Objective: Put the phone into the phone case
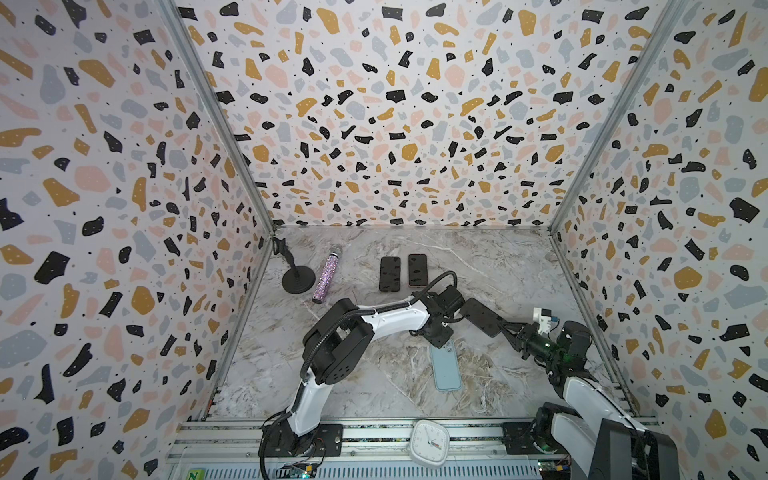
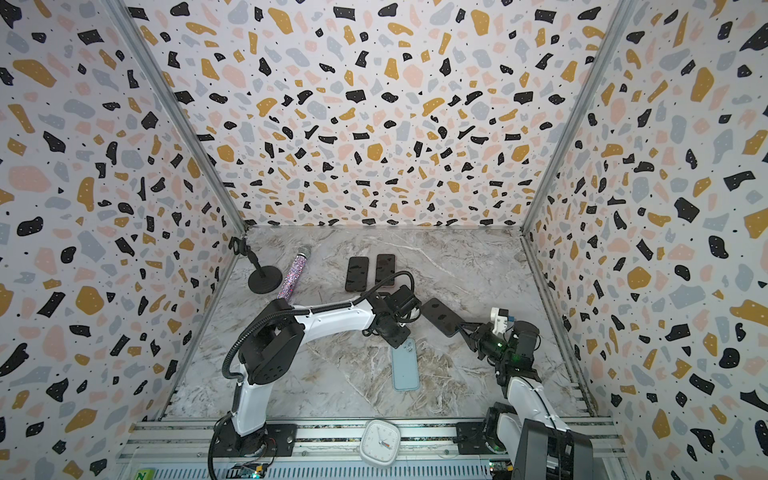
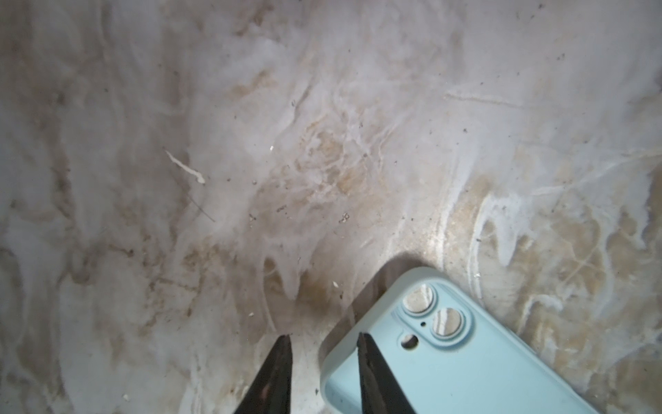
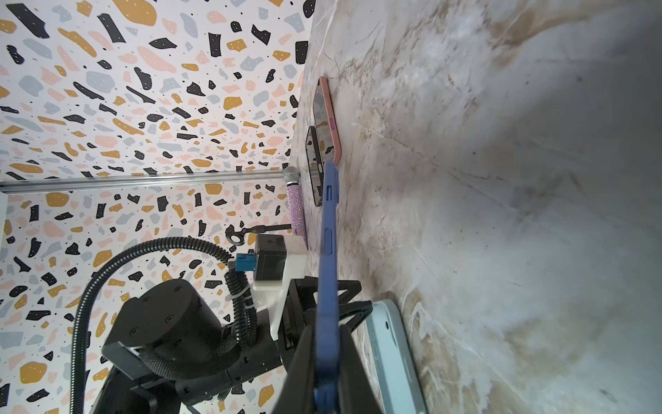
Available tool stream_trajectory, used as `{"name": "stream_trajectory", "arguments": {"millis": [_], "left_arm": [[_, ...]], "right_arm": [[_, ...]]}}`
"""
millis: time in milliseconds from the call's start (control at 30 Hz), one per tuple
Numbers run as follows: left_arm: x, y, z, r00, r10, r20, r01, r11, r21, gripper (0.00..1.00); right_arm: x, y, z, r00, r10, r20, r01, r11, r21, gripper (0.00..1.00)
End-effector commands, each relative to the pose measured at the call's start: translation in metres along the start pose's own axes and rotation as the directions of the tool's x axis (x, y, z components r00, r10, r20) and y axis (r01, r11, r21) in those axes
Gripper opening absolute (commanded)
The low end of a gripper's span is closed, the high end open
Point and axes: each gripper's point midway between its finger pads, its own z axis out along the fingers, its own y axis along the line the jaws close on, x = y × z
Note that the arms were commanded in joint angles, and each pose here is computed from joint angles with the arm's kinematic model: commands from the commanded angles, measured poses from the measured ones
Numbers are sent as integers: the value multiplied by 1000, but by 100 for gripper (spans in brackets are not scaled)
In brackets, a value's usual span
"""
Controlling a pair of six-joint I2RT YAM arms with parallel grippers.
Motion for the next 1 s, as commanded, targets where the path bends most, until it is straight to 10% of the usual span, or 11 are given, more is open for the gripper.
{"name": "stream_trajectory", "arguments": {"millis": [0, 767, 967], "left_arm": [[7, -3, 4, 1000, 14, -22, -13, 1000, 5, 31], [19, -22, 3, 999, 29, -42, -24, 992, 122, 43], [22, -19, 11, 997, 33, -67, -26, 994, 105, 28]], "right_arm": [[-6, 21, -2, 996, -89, 1, 89, 994, -56, 0], [-4, 16, -2, 996, -89, -1, 89, 995, -45, 0], [-5, 16, -1, 996, -92, -4, 91, 995, -46, 0]]}}
